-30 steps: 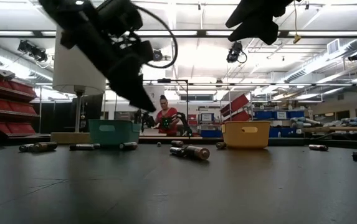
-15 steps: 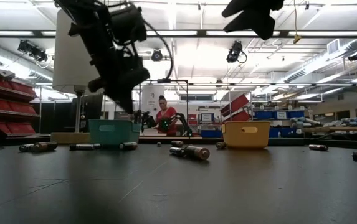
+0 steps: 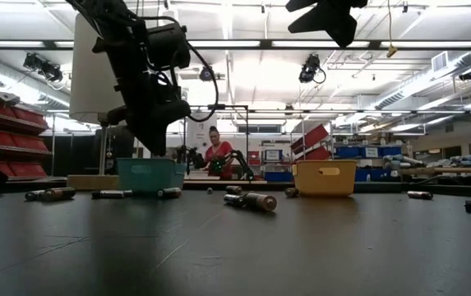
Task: Sort batteries
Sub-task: Put the black battery into the yellow bin
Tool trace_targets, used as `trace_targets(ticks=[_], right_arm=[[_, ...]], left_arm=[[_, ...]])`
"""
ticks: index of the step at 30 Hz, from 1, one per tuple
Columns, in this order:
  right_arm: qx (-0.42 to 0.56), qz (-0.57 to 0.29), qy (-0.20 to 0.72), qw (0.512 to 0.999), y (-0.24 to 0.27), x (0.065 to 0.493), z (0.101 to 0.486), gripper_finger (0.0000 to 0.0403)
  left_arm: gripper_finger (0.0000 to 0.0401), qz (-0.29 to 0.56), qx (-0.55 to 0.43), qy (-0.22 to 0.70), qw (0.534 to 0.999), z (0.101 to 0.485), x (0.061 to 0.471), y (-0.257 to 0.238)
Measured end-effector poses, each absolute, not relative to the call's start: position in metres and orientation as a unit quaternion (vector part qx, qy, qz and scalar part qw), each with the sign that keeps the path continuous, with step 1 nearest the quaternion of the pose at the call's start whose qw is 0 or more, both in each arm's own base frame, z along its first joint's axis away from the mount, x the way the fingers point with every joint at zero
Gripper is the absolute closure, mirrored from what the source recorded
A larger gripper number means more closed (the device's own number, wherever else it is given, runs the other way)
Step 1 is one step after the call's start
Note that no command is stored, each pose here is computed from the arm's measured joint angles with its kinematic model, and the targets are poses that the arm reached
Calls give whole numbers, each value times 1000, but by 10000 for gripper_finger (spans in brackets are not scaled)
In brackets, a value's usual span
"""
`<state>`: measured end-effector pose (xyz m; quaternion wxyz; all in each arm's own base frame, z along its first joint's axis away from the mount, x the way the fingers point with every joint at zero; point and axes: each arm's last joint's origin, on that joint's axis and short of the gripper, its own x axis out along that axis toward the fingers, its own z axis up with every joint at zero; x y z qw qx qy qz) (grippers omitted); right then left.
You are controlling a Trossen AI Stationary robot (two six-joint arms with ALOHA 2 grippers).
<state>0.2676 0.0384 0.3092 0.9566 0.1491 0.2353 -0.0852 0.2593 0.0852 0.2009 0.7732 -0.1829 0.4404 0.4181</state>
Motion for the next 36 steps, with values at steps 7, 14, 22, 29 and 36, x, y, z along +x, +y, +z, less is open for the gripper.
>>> trace_targets(ticks=[7,14,22,29,36], right_arm=[[138,-88,236,958,38,268,309,215],[135,-100,234,958,34,268,309,215],[152,-104,232,955,34,268,309,215],[141,-75,264,951,43,269,301,214],[131,-10,352,927,62,284,269,197]], left_arm=[[308,411,-187,445,773,204,260,85],[307,389,-192,455,778,216,264,84],[328,300,-76,441,843,248,264,34],[346,180,-59,435,880,266,248,-22],[346,184,-134,440,869,263,237,-50]])
